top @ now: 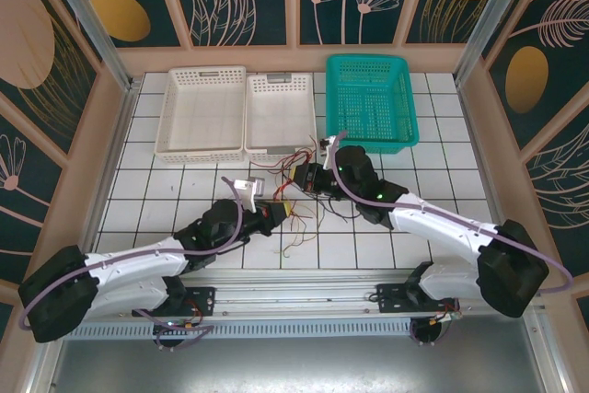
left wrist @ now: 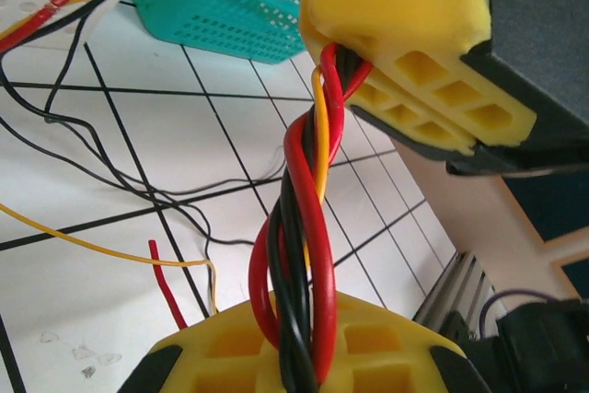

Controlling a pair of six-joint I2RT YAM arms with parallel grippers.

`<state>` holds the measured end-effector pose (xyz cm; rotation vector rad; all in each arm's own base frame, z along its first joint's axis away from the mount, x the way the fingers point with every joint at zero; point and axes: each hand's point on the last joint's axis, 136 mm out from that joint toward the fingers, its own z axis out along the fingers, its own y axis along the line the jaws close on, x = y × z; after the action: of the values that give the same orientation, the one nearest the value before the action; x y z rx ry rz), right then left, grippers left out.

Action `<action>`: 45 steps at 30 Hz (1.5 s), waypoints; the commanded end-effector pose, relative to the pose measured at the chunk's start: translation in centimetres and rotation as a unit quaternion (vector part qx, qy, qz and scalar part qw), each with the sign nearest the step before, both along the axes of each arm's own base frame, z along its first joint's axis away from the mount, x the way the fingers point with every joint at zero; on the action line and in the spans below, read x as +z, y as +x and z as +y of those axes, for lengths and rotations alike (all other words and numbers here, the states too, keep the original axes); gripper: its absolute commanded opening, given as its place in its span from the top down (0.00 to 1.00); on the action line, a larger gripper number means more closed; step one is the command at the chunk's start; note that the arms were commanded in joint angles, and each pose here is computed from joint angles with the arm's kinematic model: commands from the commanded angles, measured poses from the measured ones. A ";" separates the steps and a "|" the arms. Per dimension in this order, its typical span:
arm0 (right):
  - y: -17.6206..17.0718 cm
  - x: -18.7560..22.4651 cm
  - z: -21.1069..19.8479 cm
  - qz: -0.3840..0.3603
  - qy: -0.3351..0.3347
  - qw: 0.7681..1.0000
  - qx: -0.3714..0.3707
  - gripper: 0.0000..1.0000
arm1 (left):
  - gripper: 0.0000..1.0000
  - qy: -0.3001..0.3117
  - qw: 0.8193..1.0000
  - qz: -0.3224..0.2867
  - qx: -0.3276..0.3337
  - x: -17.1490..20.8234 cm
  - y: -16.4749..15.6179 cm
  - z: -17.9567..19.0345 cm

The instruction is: Untangle the cables

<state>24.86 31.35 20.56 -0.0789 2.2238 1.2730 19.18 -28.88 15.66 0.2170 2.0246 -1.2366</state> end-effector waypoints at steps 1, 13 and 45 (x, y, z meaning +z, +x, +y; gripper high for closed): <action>3.4 2.1 -3.1 -0.056 -0.045 0.996 -0.048 1.00 | 1.00 0.063 0.996 -0.002 -0.058 -2.0 -1.9 0.0; 2.2 4.9 -2.9 -0.082 -0.049 0.995 0.031 1.00 | 1.00 0.105 0.981 0.002 -0.164 -3.2 -3.3 -3.0; -6.3 1.2 -4.7 -0.044 0.080 0.995 0.050 0.17 | 1.00 0.038 0.995 -0.068 -0.058 3.7 1.7 -4.5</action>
<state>17.94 25.83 20.17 -0.2254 2.1499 1.3999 20.52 -31.93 16.20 0.4549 2.0601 -1.0999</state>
